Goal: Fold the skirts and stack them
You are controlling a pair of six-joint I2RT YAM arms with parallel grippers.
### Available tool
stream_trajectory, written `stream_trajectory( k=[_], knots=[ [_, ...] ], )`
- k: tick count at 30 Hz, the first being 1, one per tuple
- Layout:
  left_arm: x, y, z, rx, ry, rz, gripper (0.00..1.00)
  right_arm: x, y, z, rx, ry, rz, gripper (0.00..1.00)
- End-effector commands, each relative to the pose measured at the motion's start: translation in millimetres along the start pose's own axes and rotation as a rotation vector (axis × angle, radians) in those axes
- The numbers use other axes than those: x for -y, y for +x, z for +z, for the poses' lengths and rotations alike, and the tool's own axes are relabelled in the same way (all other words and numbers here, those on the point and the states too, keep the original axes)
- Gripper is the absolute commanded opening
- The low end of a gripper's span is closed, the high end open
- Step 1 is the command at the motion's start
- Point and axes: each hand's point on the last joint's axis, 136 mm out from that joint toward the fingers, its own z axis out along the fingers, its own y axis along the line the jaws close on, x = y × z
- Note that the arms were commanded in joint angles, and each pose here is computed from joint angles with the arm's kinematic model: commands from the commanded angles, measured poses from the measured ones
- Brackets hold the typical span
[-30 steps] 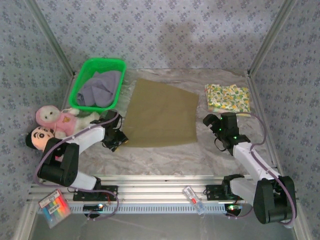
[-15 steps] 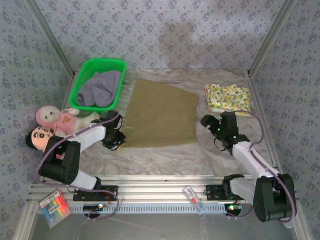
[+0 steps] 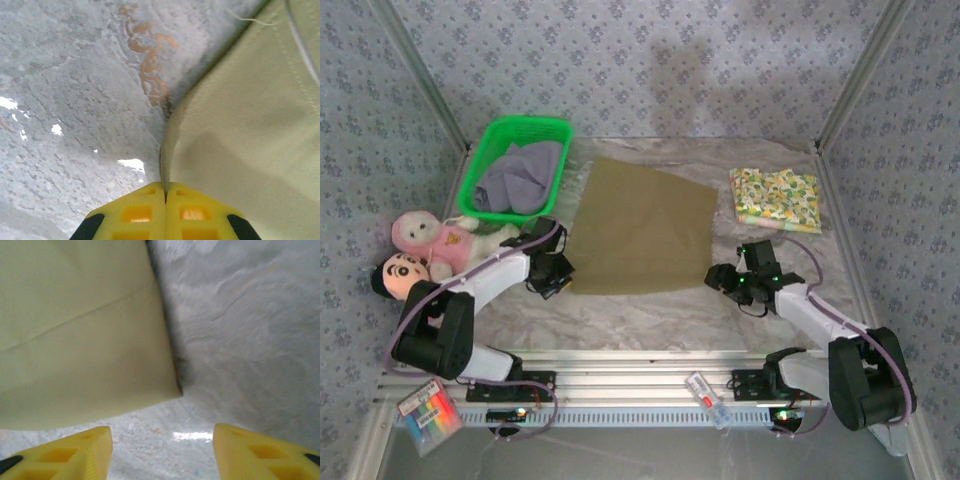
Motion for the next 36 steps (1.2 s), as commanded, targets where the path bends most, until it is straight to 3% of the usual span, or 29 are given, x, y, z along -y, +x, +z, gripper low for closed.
stream_trajectory(
  k=[1, 6, 36],
  knots=[
    [8.7, -3.2, -7.2, 0.019, 0.027, -0.023, 0.00, 0.9, 4.4, 7.0, -0.017, 0.015, 0.033, 0.50],
    [7.4, -1.6, -5.4, 0.016, 0.029, -0.028, 0.00, 4.4, -7.2, 13.7, 0.045, 0.052, 0.077, 0.38],
    [6.4, -0.4, -1.0, 0.008, 0.024, -0.029, 0.00, -8.7, -21.8, 26.3, 0.086, 0.015, 0.122, 0.34]
  ],
)
